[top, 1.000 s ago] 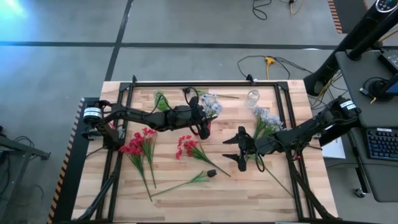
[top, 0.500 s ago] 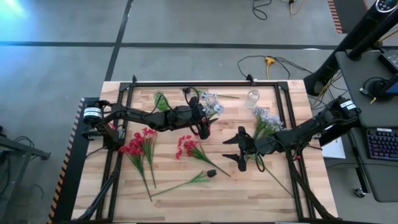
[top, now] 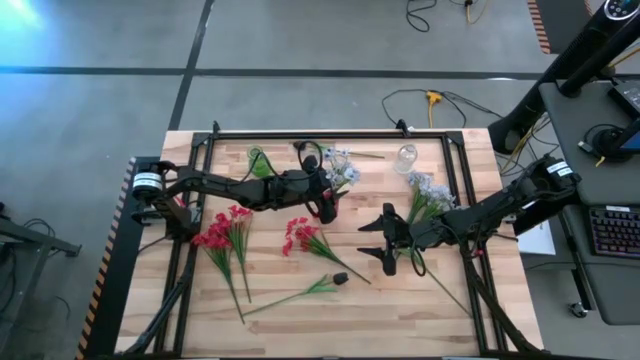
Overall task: Sort flowers into vase by color
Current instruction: Put the left white flowers into the red vase
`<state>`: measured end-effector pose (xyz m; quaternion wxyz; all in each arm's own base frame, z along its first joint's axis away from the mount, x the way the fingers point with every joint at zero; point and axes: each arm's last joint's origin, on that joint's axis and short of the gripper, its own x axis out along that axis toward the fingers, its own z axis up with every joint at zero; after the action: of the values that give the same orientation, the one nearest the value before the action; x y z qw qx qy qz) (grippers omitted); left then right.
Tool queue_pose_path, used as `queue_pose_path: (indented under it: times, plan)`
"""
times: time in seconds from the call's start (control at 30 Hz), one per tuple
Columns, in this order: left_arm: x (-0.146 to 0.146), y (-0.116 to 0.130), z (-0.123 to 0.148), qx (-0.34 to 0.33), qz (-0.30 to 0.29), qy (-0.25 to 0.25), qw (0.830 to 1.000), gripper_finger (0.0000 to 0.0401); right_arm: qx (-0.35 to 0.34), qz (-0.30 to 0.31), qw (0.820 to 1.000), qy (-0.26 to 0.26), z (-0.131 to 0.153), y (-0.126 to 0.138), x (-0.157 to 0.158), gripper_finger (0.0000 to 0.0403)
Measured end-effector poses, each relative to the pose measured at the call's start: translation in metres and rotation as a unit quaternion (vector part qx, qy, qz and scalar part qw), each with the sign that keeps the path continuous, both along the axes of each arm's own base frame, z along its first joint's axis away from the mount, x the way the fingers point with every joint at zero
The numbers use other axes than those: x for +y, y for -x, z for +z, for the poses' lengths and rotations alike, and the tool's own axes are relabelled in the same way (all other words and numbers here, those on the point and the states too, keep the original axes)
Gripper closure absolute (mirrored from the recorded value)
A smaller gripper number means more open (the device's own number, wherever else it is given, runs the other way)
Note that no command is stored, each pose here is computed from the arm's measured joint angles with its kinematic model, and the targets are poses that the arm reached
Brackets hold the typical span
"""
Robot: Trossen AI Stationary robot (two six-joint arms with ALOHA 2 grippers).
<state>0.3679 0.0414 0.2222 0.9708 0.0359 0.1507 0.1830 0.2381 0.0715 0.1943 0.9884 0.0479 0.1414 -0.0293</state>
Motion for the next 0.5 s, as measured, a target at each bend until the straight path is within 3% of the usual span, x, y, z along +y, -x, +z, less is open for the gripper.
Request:
queue_pose_path:
  times: [0.5]
  plan:
    - [-0.0003, 0.0032, -0.0002, 0.018, 0.002, 0.007, 1.000, 0.0165, 0.003, 0.000, 1.000, 0.001, -0.0006, 0.0002, 0.0000, 0.0142]
